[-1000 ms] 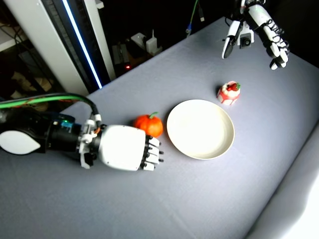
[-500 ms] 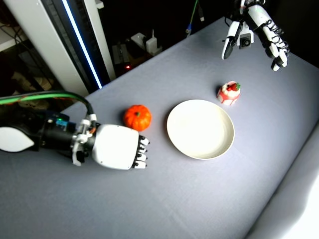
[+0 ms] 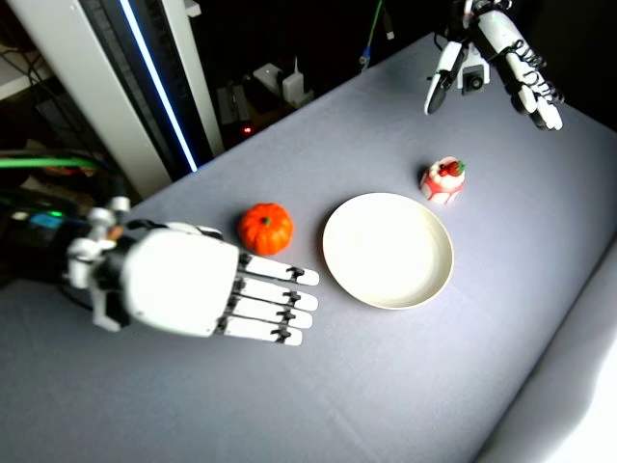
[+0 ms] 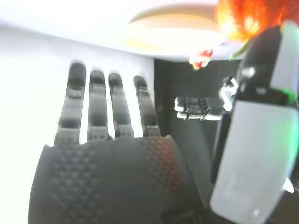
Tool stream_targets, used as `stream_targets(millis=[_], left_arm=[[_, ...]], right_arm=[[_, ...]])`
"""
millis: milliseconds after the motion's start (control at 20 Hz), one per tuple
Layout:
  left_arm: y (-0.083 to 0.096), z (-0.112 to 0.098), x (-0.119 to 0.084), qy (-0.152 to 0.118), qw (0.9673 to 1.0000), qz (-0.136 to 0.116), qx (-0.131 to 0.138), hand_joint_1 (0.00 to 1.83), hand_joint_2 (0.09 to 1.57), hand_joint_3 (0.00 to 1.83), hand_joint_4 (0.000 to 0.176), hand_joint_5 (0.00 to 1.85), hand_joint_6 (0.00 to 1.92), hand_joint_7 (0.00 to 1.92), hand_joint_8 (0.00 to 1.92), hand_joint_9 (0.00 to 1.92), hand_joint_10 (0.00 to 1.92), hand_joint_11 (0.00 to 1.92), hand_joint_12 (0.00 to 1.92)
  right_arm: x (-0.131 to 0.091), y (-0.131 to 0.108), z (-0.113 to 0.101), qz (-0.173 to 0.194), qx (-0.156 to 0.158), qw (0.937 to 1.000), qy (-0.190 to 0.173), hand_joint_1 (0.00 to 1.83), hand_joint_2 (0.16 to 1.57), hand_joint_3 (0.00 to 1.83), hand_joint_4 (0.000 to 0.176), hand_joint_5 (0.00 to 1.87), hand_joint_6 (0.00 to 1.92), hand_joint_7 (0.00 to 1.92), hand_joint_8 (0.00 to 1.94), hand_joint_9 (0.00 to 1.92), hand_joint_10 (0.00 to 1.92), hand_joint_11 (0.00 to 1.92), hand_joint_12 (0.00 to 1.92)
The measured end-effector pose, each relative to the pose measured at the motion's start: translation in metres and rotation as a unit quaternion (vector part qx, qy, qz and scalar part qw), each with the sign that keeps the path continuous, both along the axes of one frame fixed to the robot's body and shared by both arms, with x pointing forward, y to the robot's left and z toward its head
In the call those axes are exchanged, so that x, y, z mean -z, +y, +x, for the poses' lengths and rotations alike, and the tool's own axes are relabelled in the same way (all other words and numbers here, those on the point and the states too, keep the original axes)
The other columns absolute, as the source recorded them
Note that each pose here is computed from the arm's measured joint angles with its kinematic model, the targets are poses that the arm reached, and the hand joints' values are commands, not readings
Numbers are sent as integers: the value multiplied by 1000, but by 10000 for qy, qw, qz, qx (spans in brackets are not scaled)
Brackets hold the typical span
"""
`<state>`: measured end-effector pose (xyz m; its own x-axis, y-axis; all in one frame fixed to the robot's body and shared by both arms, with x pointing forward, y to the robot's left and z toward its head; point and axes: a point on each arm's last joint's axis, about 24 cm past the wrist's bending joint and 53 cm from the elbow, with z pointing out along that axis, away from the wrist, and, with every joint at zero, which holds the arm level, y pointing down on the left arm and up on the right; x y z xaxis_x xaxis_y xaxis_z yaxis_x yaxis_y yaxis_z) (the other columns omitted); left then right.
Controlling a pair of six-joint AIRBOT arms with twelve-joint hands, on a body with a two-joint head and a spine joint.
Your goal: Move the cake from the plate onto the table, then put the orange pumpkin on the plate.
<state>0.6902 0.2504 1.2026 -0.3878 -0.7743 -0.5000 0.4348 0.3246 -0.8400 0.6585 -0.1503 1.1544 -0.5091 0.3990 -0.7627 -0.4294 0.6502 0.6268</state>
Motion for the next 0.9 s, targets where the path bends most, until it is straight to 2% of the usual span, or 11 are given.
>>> stream_targets(millis=[50,100,150,200,300,450,500,550,650,700,900], left_arm=[[0,0,1,28,10000,-28,-21,961,815,0,176,0,0,0,0,0,0,0,0],[1,-1,1,28,10000,-31,-21,943,806,0,176,0,0,0,0,0,0,0,0],[1,-1,1,37,10000,-68,-30,948,816,0,176,0,0,0,0,0,0,0,0],[1,-2,2,40,10000,-58,-27,924,816,0,176,0,0,0,0,0,0,0,0],[-1,-4,2,62,9999,-93,-6,886,814,0,176,0,0,0,0,0,0,0,0],[-2,-5,-1,1,9999,-143,20,841,833,3,176,0,0,0,0,17,7,0,0],[-1,-5,-1,4,9999,-155,5,878,913,0,176,0,0,0,0,61,44,0,318],[-1,-5,-1,1,9999,-147,10,915,929,0,176,0,0,0,0,90,23,0,734],[-1,-5,-1,5,9999,-139,7,907,914,0,176,0,0,0,0,110,21,0,936],[-1,-5,-1,7,9999,-137,8,920,883,0,176,0,0,0,0,126,14,48,1061],[-1,-5,-1,13,9999,-137,5,941,847,0,176,0,0,0,0,46,6,0,1031]], right_arm=[[-4,1,-4,25,-45,10000,-36,815,729,0,146,51,15,37,12,30,11,70,34],[-9,2,-10,27,-102,9999,-93,831,728,0,170,48,11,7,2,18,5,77,40],[-17,3,-18,-3,-195,9996,-194,837,681,27,175,73,25,19,1,48,3,15,341],[-23,6,-23,-5,-274,9992,-277,856,685,15,176,92,12,3,0,15,0,2,409],[-30,22,-35,37,-562,9977,-384,855,688,8,159,91,4,0,0,7,0,0,389],[-27,43,-54,173,-1022,9943,-239,781,754,15,165,57,1,0,0,0,0,0,266],[-26,47,-56,193,-1067,9939,-220,822,770,2,161,54,0,0,0,19,3,0,429],[-25,50,-58,231,-1114,9933,-185,863,780,2,97,113,10,8,1,1,0,0,121],[-23,58,-62,298,-1234,9918,-127,879,770,0,99,134,14,18,4,5,2,1,74],[-22,63,-65,322,-1311,9908,-116,884,788,0,117,148,3,31,0,23,0,0,166],[-7,85,-84,389,-1684,9849,91,878,868,3,97,266,4,149,3,128,13,0,502]])
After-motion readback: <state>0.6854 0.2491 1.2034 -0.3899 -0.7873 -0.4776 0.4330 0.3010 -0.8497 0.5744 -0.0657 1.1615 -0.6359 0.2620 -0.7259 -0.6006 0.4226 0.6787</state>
